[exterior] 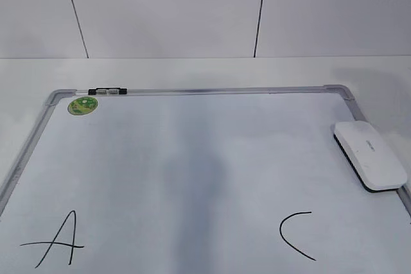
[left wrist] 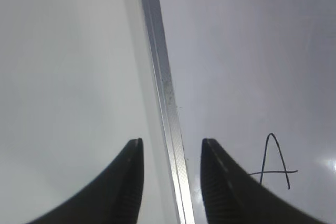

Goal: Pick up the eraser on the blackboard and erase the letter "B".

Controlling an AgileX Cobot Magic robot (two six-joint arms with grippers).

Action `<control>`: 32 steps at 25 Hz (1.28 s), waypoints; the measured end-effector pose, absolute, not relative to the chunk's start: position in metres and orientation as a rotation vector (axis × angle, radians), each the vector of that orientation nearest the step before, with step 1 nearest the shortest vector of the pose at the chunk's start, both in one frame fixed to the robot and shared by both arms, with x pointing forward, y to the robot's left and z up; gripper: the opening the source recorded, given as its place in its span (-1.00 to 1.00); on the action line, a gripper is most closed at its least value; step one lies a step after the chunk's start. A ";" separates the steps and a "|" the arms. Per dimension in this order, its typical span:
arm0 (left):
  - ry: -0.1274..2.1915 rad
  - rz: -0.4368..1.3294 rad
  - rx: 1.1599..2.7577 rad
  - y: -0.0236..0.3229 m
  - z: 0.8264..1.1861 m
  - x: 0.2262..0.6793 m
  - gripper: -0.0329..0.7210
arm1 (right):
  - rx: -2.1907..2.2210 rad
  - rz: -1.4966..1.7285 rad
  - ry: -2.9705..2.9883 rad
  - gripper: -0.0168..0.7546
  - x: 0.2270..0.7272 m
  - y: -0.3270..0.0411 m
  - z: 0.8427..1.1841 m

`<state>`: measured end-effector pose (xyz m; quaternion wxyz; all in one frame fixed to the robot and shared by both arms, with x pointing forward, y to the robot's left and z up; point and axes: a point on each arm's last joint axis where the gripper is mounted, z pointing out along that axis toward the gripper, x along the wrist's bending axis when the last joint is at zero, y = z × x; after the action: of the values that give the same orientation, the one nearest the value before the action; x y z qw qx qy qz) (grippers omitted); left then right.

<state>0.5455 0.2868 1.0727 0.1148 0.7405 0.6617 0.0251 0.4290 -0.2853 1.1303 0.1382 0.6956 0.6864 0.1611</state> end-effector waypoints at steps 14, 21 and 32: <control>1.808 0.315 2.065 0.288 1.133 0.444 -0.18 | 1.837 0.729 1.815 0.87 0.316 -0.293 1.146; 1.716 0.468 1.984 0.289 1.155 0.386 -0.18 | 1.745 0.847 1.724 0.87 0.270 -0.296 1.143; 1.618 0.609 1.895 0.290 1.131 0.295 -0.19 | 1.682 0.921 1.662 0.87 0.245 -0.298 1.144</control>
<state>0.2950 0.2898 1.1309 0.2845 0.7082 0.6047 0.2278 0.2455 -0.2981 1.1443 0.2977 0.6327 0.6253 0.3465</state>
